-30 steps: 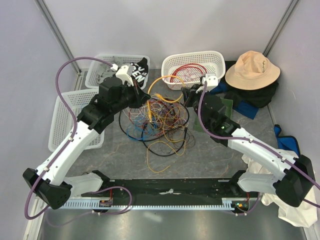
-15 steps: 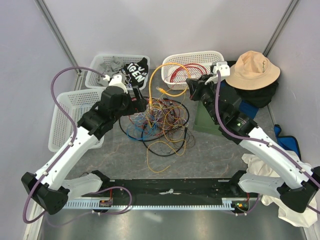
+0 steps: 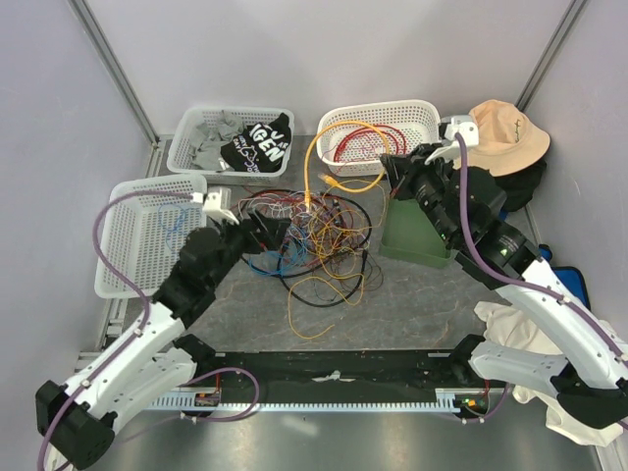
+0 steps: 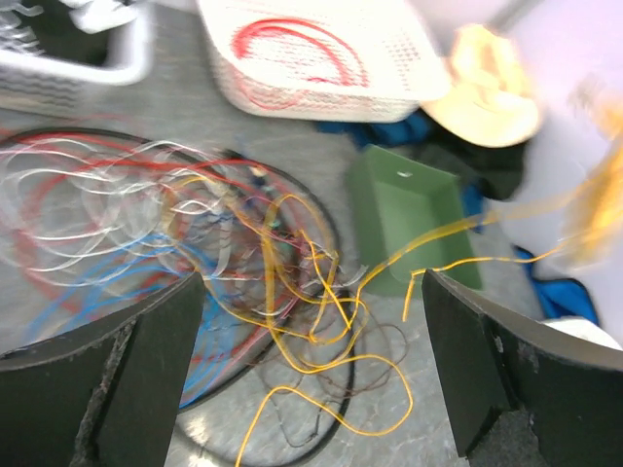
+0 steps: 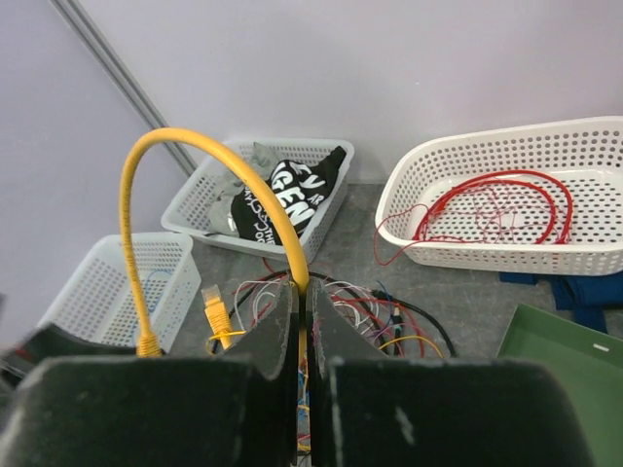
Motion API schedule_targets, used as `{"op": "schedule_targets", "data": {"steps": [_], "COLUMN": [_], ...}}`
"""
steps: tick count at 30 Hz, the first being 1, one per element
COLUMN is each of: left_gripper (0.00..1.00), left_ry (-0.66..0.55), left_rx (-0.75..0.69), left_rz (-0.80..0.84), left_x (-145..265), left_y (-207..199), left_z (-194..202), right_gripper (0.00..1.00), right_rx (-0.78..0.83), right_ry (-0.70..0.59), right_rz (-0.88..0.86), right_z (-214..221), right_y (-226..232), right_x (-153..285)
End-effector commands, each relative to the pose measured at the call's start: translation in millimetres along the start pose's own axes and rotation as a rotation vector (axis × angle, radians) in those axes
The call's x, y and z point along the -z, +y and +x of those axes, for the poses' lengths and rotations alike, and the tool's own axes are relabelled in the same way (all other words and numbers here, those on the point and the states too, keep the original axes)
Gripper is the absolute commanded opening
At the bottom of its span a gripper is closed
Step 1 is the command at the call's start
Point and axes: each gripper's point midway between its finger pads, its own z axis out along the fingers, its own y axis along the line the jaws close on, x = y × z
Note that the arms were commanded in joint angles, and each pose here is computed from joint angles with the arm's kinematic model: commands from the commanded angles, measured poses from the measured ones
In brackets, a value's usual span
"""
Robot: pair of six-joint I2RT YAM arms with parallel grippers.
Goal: Untangle the cables
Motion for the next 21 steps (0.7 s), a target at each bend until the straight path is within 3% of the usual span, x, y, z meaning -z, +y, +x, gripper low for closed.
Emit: {"op": "schedule_targets", "data": {"steps": [1,4,10,21], "left_gripper": [1.00,1.00,1.00,1.00], "left_ry": [-0.240,-0.217,-0.300,-0.223], "left_rx": [-0.045,-0.126,-0.172,-0.189], "left_rz": [0.378,0.406,0.515,0.469], "left_x": [7.9,4.1,10.8,-39.3], "left_y": [-48.9,-54.1,-80.8,-81.1], "left_z": [-11.0,-1.5,-15.9,10.7], "right_gripper": [0.00,0.00,0.00,0.00], "right_rx": [-0.057,-0.066,-0.087,-0.102], "right_ry": [-0.026,-0.023,-0.016,-0.011], "right_rz": [-0.031,-0.039,-0.070,-0.121], "right_z": [-30.5,-39.0,-45.7,-56.6], "right_y": [12.9,17.4,27.1,37.9], "right_x": [8.0,9.4,8.0,15.6]}}
